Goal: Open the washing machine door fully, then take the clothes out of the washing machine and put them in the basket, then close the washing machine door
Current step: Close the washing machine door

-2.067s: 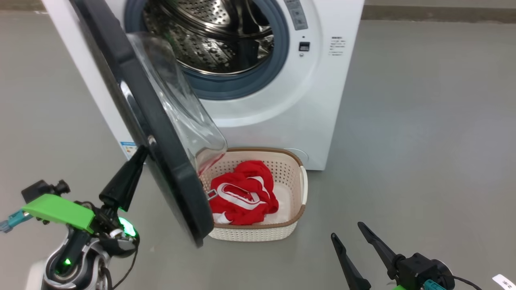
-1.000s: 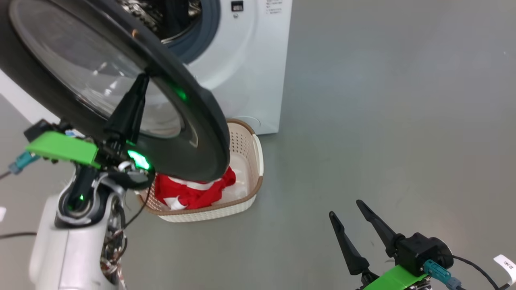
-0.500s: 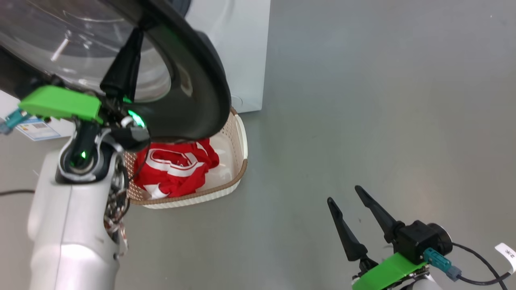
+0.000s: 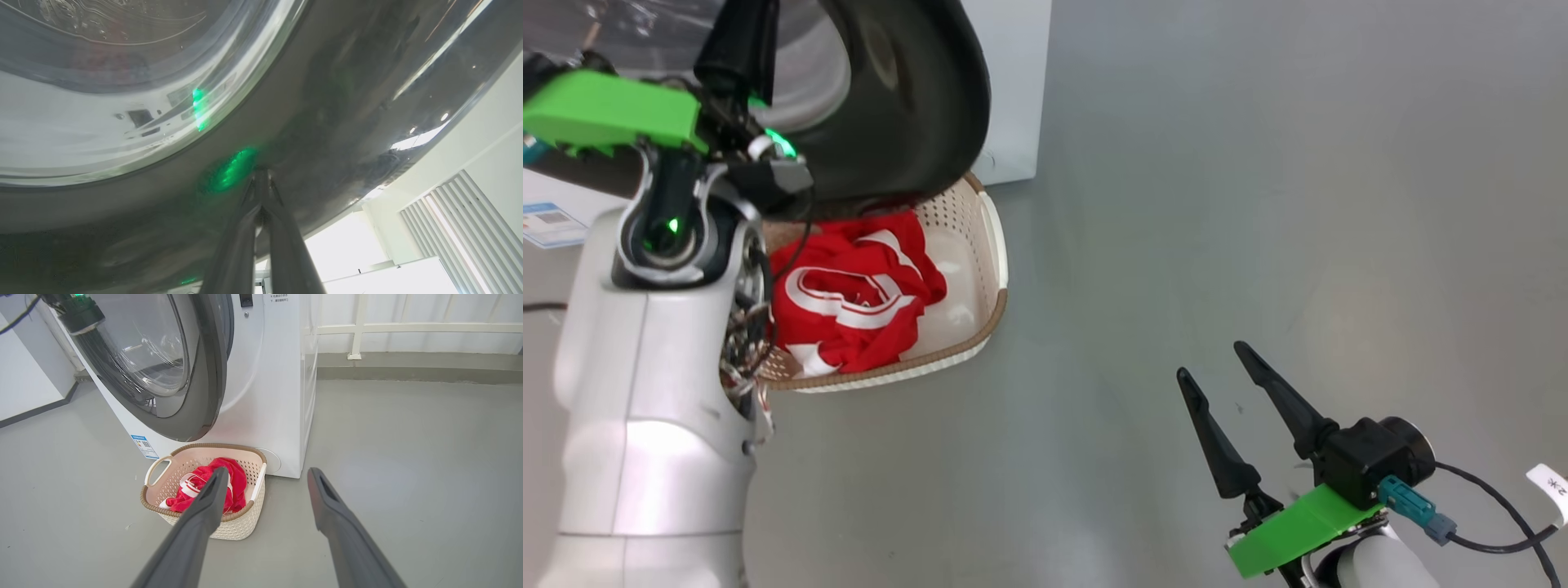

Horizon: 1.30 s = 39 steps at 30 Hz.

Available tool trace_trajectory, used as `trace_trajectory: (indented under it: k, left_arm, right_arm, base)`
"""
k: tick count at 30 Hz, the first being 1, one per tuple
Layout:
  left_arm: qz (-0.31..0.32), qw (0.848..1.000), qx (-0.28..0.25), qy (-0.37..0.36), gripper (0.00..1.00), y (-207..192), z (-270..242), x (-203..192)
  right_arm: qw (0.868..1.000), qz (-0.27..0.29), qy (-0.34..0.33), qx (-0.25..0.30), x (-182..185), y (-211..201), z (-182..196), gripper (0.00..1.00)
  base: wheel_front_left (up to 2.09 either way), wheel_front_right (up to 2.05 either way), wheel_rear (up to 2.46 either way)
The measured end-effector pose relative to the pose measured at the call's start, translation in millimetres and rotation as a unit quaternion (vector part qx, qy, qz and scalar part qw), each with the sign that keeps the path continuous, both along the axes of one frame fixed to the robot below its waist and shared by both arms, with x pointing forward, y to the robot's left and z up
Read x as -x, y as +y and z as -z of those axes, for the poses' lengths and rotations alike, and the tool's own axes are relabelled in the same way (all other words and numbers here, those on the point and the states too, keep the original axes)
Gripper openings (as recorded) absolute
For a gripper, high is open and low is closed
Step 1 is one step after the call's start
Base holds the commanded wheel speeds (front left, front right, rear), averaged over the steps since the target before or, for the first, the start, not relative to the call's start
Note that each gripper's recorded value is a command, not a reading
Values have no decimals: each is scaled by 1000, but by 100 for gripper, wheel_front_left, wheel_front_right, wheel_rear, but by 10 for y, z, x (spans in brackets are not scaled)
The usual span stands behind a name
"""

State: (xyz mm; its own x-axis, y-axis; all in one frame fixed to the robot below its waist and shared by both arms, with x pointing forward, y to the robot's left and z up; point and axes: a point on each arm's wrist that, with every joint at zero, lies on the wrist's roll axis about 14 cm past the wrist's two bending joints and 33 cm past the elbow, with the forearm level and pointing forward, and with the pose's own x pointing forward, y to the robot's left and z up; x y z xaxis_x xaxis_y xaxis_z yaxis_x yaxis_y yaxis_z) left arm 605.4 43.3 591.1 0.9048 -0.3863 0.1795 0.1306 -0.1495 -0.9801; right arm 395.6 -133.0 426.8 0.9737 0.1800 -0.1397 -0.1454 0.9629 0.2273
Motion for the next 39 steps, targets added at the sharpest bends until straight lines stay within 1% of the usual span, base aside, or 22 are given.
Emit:
trace_trajectory:
  k: [9,20,26,31,32,33,34,39]
  left_arm:
    - [-2,1000,-2,-5,0,-117,-16,-205]
    - [0,1000,10,2,0,-206,4,-315]
    - [0,1000,15,0,0,-173,-68,-266]
    - [6,1000,16,5,0,-128,-2,-85]
    - [9,1000,18,11,20,-125,41,-29]
    - [10,1000,17,15,64,-120,76,30]
    - [13,1000,13,15,100,-122,98,91]
    - [34,999,8,14,100,-130,131,426]
  right_arm:
    - [1000,10,12,7,-28,-84,90,100]
    - [999,23,19,13,8,-174,125,100]
    - [1000,22,13,12,18,-170,76,100]
    - [1000,19,0,9,19,-143,-17,100]
    - [1000,19,-4,9,20,-142,-41,100]
    - [1000,19,-7,8,23,-140,-64,100]
    - [1000,19,-9,8,29,-138,-82,100]
    - [1000,26,-12,-5,111,-150,-125,100]
  base:
    - [0,0,0]
    - [0,0,0]
    - [0,0,0]
    - [0,0,0]
    - [0,0,0]
    - [0,0,0]
    - [0,0,0]
    - [0,0,0]
